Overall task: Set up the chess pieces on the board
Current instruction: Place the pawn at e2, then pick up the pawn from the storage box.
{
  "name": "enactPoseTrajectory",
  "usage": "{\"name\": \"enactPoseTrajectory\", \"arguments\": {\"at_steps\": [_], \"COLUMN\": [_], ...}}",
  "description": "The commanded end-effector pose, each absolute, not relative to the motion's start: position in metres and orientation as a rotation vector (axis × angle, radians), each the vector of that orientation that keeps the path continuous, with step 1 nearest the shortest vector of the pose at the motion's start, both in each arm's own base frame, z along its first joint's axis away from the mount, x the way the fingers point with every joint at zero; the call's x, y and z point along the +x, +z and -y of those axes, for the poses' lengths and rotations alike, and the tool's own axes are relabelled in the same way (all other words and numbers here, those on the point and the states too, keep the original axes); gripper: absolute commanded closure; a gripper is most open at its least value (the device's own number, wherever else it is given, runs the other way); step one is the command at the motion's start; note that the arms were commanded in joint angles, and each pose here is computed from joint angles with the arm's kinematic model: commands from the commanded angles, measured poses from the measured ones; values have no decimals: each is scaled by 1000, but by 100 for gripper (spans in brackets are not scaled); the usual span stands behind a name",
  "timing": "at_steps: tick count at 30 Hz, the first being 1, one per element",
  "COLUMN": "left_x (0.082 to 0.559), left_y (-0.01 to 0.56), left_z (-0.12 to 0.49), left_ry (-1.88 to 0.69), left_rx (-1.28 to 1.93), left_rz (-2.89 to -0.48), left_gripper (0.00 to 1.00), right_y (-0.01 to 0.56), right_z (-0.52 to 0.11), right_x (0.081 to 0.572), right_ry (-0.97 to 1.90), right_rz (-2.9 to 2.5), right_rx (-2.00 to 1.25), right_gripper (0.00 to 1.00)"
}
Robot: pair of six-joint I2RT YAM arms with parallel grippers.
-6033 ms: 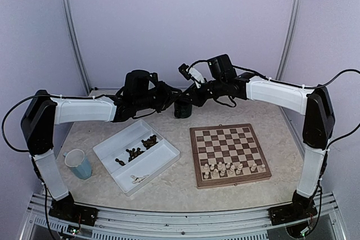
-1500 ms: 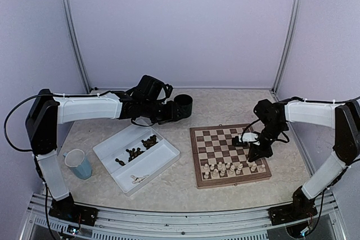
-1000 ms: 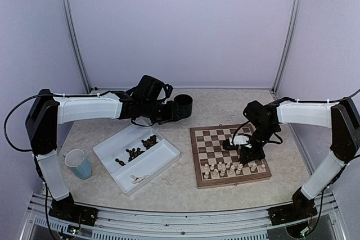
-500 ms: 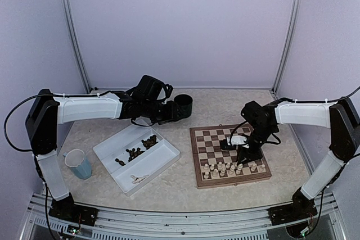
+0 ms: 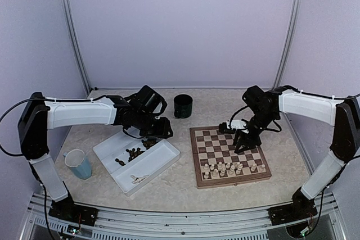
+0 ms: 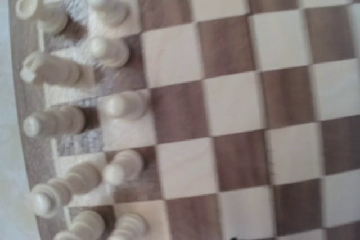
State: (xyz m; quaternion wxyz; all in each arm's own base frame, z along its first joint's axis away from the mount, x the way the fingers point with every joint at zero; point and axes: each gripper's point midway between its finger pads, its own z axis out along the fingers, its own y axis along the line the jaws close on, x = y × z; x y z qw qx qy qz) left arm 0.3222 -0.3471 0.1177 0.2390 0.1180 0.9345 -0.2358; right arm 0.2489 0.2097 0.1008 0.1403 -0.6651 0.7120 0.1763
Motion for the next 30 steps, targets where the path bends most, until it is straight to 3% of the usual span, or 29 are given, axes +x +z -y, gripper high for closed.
{"name": "enactPoseTrajectory", "arguments": {"at_steps": [1,5,14,22,30], "left_x": [280,234,168,173,190], "left_y": [111,98,72,52,37], "left_z": [297,263,255,230,228], "left_ry": [-351,-193,-381,-363,-457], "left_rx": [312,84,-479,-661,-726], "left_rz": [-2696,-2848,-2916,-2852,-2838], "left_gripper": [56,56,54,56,64], "right_y": [128,135,131,129,123], "right_z": [-209,-213,-221,-223,-223], "right_x": [257,270,267,260,255], "right_ry": [548,547,631,669,701], "right_rz": [-2013,-2003,-1975,-1949,-1955], "right_rx": [-1870,-1812,-1793,-1811,-1814], "right_gripper": [62,62,63,64,65]}}
